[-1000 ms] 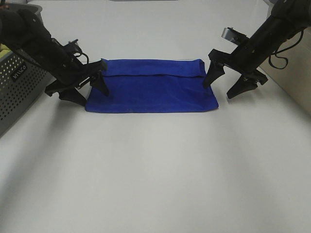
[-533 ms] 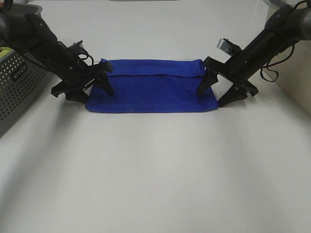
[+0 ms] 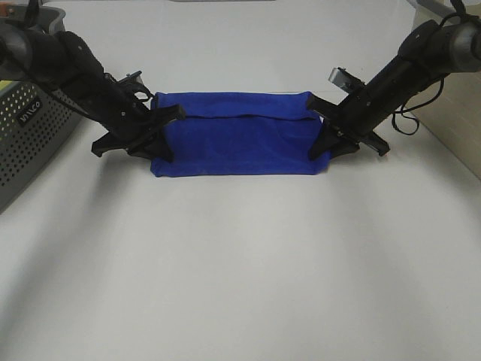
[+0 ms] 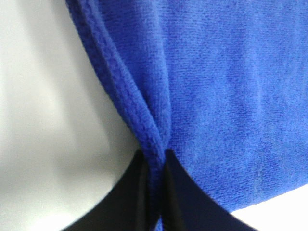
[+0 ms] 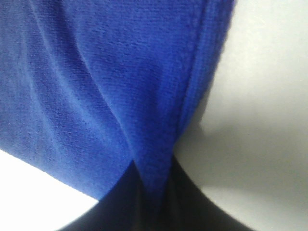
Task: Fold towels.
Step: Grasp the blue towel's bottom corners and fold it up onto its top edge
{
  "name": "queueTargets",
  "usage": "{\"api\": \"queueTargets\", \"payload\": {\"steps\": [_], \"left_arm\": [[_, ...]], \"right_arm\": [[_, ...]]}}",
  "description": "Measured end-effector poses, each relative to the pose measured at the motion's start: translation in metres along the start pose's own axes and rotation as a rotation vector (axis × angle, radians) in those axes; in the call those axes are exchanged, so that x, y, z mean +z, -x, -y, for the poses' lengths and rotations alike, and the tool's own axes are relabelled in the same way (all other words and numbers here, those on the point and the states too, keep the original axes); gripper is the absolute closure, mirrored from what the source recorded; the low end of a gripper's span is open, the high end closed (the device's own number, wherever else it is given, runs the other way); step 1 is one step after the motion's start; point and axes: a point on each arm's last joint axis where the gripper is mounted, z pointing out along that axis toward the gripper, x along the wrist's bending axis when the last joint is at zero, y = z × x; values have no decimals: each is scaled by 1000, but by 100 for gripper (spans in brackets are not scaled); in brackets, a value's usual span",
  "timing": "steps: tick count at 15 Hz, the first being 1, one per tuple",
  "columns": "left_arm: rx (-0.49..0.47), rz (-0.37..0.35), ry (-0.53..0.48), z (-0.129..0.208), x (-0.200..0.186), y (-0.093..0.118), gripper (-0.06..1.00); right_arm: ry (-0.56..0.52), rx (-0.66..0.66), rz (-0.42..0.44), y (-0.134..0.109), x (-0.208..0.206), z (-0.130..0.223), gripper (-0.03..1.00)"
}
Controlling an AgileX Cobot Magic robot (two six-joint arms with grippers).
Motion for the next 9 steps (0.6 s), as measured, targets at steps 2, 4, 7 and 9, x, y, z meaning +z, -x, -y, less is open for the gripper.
{"api": "queueTargets", "payload": {"steps": [2, 4, 7, 9], "left_arm": [[13, -10, -27, 2, -1, -1, 91], [55, -39, -68, 5, -8, -1, 91], [89, -78, -105, 17, -26, 0, 91], [81, -85, -134, 33, -37, -1, 91]], "right_arm": [[-5, 6, 4, 1, 0, 0, 97], [-20, 10, 14, 0, -5, 2, 97], [-76, 11, 35, -7, -23, 18, 97], [-112, 41, 50, -7, -30, 41, 97]]}}
